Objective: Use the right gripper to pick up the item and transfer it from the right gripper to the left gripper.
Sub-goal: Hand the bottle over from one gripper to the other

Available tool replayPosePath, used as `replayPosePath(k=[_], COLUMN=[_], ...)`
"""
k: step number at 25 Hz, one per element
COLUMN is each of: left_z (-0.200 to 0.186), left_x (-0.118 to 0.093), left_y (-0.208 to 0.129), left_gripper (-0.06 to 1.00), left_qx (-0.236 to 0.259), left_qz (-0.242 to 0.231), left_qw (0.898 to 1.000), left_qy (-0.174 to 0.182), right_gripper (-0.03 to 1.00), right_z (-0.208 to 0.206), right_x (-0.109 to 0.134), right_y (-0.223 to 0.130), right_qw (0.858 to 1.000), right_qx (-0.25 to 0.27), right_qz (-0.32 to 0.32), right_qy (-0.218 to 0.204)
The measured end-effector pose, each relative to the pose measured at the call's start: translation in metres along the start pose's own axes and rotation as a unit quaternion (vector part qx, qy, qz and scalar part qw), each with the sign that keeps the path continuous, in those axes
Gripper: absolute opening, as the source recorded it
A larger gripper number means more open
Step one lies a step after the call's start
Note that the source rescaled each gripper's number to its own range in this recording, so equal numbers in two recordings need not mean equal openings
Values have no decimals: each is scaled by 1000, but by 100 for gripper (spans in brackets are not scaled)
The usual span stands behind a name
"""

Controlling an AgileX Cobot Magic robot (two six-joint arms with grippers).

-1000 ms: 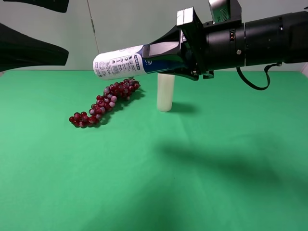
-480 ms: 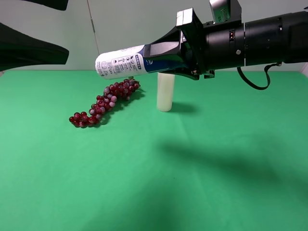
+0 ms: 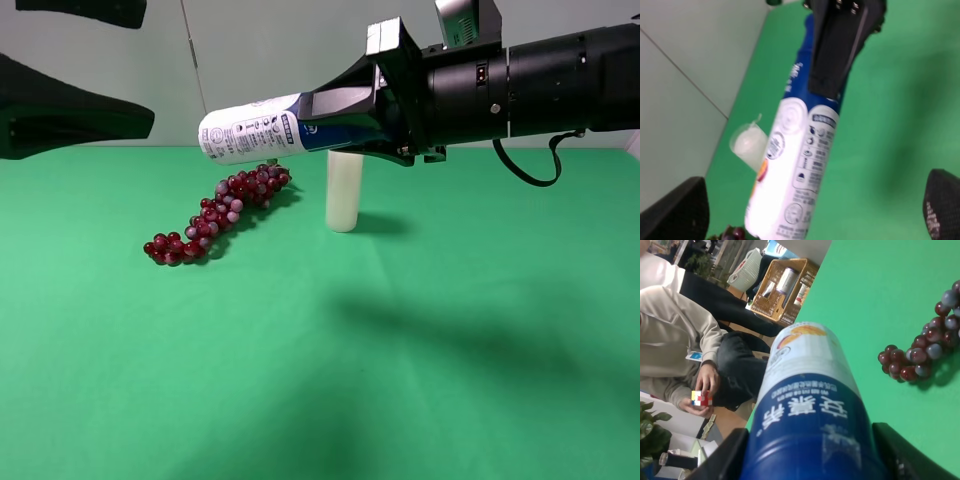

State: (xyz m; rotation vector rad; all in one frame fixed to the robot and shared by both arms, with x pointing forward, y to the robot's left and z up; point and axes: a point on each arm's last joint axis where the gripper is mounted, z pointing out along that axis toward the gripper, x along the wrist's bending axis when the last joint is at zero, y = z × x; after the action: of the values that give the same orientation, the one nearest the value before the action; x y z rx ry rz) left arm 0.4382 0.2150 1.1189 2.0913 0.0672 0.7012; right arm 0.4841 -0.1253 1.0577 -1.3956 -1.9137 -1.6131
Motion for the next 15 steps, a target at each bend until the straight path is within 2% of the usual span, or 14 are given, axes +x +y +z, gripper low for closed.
replayPosePath(k=[5,8,15], left_z=[19,36,74], left_x=[0,-1,-10], left_y=[-6,-2,-1], left_gripper=[81,81,81], left_qx=[5,5,22], left_qz=[-4,9,31], left_qw=[1000,1000,999], left_qy=[-24,-13,-16], right_gripper=[1,1,1], right_z=[0,0,0], right_x=[0,0,-1], right_y=[0,-1,-1], right_qw=[1000,1000,1000], right_qx=[1,4,7], right_qz=[-5,-10,-14], right_qy=[-1,-2,-4])
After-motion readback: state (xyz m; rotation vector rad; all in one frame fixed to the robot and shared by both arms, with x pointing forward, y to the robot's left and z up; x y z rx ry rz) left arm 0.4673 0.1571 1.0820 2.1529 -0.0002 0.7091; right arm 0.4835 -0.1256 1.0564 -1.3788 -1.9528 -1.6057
